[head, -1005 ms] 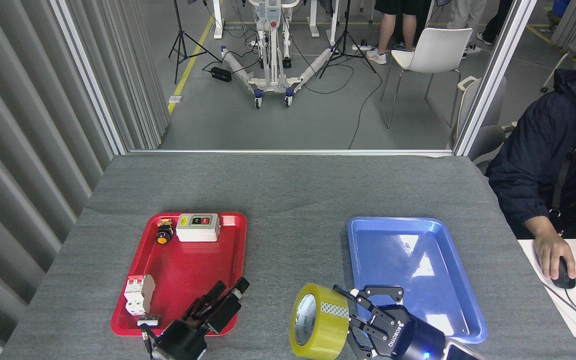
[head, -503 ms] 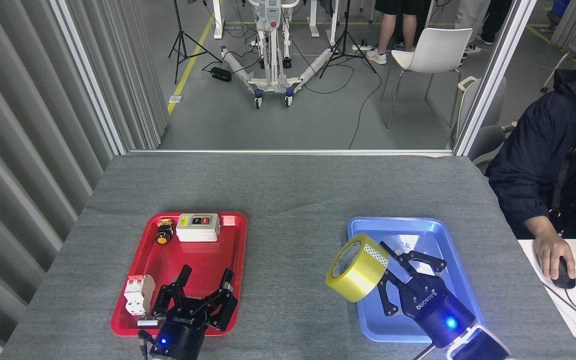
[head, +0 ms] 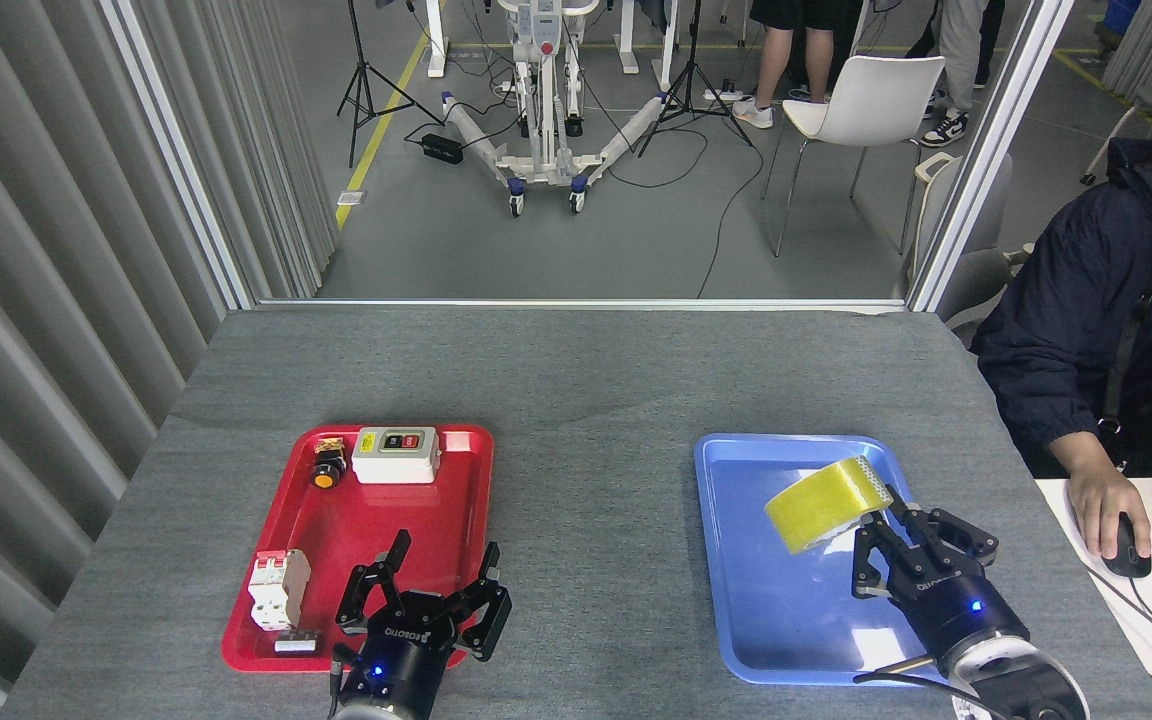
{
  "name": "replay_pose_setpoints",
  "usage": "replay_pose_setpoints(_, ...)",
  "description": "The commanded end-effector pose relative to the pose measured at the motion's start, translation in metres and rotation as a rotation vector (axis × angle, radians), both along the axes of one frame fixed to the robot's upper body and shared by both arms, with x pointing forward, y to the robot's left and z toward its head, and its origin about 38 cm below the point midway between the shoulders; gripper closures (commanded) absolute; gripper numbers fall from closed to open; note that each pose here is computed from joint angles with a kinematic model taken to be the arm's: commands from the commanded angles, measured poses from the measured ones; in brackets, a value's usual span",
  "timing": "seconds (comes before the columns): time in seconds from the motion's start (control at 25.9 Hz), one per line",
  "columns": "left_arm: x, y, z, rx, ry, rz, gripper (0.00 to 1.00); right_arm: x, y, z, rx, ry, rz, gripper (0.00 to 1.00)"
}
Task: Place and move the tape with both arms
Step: 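Carry the tape over the blue tray and lower it with the right gripper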
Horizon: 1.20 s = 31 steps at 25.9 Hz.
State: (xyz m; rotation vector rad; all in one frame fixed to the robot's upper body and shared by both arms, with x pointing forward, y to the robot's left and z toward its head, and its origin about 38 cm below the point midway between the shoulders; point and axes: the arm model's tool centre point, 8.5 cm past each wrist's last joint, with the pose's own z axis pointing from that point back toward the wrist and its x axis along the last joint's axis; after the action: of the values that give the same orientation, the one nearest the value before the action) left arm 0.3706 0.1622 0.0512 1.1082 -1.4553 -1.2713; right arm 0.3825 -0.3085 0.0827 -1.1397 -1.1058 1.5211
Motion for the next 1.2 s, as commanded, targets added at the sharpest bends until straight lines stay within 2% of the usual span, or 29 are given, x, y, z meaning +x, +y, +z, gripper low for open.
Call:
replay_pose_setpoints(0.0, 0.006, 0.003, 0.003, -0.002, -0.003, 0.011, 0.01, -0.005, -0.017, -0.005, 0.088, 0.162, -0.059, 0.90)
replay_pose_setpoints(0.15, 0.011, 0.014, -0.002, -0.027, 0.009, 0.043, 0.01, -0.014, -0.028, -0.016, 0.201, 0.409, -0.077, 0.90)
replay_pose_setpoints(0.23, 0.011, 0.018, -0.004, -0.043, 0.014, 0.054, 0.01, -0.015, -0.035, -0.017, 0.235, 0.473, -0.110, 0.90)
replay_pose_setpoints(0.39, 0.011, 0.025, -0.003, -0.062, 0.002, 0.078, 0.01, -0.016, -0.066, -0.011, 0.245, 0.526, -0.228, 0.90)
replay_pose_setpoints(0.46, 0.012, 0.027, -0.002, -0.058, 0.001, 0.085, 0.00, -0.015, -0.076, -0.010, 0.237, 0.569, -0.232, 0.88)
replay_pose_setpoints(0.7, 0.012, 0.035, -0.001, -0.020, 0.005, 0.093, 0.01, 0.016, -0.076, -0.002, 0.335, 0.629, -0.285, 0.86)
replay_pose_setpoints(0.93, 0.011, 0.033, -0.001, 0.007, 0.060, 0.085, 0.01, 0.043, -0.079, -0.008, 0.319, 0.676, -0.334, 0.85)
replay_pose_setpoints(1.16, 0.011, 0.034, -0.002, 0.007, 0.054, 0.088, 0.01, 0.065, -0.065, -0.017, 0.319, 0.724, -0.357, 0.85)
